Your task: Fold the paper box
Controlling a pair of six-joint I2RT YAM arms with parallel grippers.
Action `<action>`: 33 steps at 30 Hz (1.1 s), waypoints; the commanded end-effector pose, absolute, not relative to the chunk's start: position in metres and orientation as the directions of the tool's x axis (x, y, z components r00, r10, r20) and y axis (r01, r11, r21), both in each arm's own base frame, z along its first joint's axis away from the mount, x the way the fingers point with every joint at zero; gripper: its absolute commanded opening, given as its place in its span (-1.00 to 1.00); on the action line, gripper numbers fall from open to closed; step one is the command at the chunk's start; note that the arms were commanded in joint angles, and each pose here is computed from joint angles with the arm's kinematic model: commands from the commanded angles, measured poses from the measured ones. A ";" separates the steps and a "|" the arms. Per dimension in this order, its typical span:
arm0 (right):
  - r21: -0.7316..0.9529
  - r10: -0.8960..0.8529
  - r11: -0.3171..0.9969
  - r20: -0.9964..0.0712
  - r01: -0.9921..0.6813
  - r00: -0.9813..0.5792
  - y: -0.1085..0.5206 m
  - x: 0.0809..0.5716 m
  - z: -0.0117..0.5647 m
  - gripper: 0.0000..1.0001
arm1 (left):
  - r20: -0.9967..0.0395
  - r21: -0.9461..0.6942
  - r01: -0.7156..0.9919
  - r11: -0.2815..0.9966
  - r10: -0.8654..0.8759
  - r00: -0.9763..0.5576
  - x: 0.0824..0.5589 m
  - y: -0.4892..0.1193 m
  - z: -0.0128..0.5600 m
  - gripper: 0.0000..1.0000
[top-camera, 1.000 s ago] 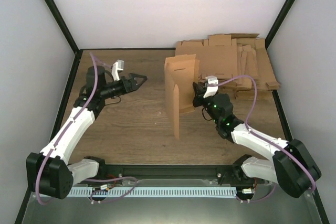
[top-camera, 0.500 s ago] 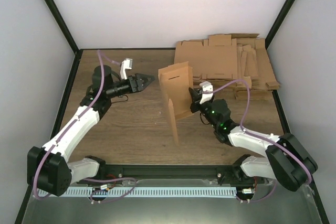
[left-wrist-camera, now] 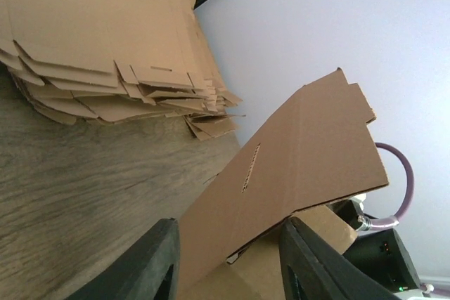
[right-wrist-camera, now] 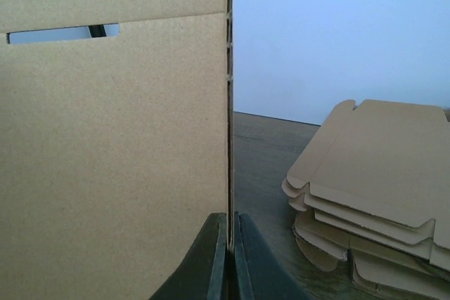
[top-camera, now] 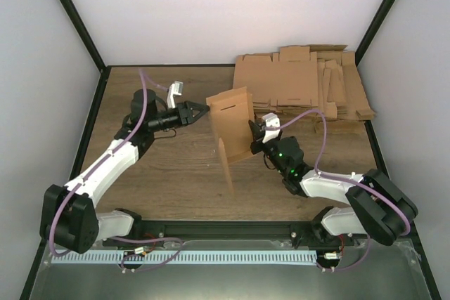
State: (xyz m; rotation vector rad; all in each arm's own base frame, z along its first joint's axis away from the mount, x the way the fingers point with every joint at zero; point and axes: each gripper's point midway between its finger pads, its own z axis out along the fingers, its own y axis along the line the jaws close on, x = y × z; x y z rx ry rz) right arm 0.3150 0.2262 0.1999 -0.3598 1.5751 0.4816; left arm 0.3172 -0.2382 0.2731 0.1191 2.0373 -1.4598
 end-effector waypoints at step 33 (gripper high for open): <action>0.174 -0.008 0.765 -0.960 -0.620 -0.280 0.239 0.281 0.213 0.01 | -0.798 -0.498 0.705 0.506 0.051 -0.600 0.287 -0.239 0.266 -0.93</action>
